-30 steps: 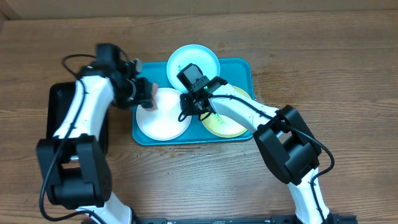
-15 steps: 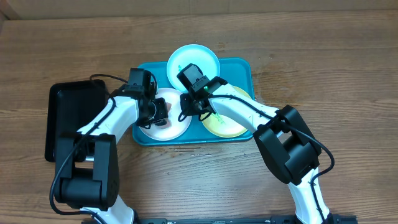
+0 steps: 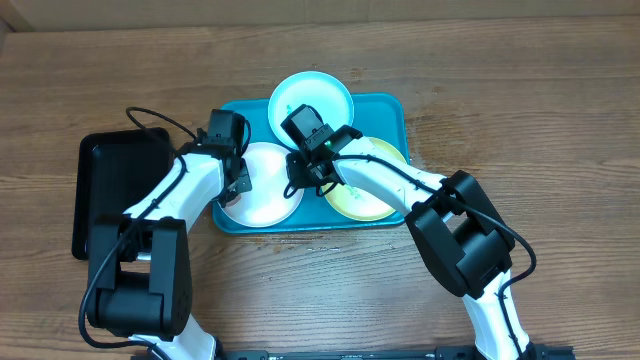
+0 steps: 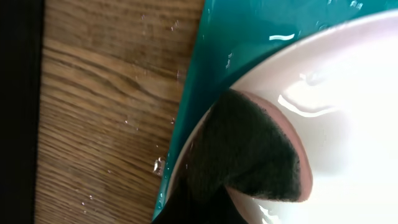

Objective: Clean dirty plates on tray and stack at the side

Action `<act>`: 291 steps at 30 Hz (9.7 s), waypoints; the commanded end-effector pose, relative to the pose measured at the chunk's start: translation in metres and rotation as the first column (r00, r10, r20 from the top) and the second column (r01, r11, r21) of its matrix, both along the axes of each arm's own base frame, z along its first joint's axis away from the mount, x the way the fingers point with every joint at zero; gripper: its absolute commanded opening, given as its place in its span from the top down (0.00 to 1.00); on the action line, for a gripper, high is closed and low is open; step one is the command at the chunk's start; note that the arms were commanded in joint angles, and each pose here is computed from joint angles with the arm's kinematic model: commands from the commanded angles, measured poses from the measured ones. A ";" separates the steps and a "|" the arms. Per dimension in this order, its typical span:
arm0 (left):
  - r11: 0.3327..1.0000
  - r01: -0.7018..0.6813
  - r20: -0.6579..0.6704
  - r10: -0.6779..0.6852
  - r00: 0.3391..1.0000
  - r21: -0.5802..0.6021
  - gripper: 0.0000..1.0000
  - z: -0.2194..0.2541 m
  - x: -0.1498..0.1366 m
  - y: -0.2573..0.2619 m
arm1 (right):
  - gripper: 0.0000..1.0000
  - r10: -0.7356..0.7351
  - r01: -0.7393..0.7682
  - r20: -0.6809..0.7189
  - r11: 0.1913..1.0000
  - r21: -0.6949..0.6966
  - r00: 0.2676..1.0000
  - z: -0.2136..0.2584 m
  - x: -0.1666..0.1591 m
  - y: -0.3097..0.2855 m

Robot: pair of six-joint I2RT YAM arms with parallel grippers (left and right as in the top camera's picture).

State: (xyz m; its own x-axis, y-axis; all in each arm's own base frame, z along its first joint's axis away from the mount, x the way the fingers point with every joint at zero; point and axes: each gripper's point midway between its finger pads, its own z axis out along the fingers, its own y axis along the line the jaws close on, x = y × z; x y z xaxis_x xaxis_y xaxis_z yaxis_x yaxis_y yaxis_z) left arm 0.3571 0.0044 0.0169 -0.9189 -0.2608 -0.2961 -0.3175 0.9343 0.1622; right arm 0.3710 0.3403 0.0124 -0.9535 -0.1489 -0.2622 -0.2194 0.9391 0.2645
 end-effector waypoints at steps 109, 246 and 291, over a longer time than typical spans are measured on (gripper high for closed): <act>0.784 -0.498 0.092 0.564 0.820 -0.371 0.96 0.073 -0.001 0.158 | 0.96 -0.773 0.768 -0.058 0.634 -0.092 0.632 0.051 0.059 -0.368; 0.826 -0.545 0.008 0.552 0.834 -0.144 0.96 0.052 -0.021 0.190 | 0.96 0.014 -0.013 0.014 0.999 -0.052 1.000 0.016 0.037 0.013; 0.995 -0.097 -0.007 0.097 0.995 0.026 0.96 0.018 0.052 0.043 | 0.96 -0.091 0.087 -0.113 0.995 -0.037 0.989 0.005 0.017 0.009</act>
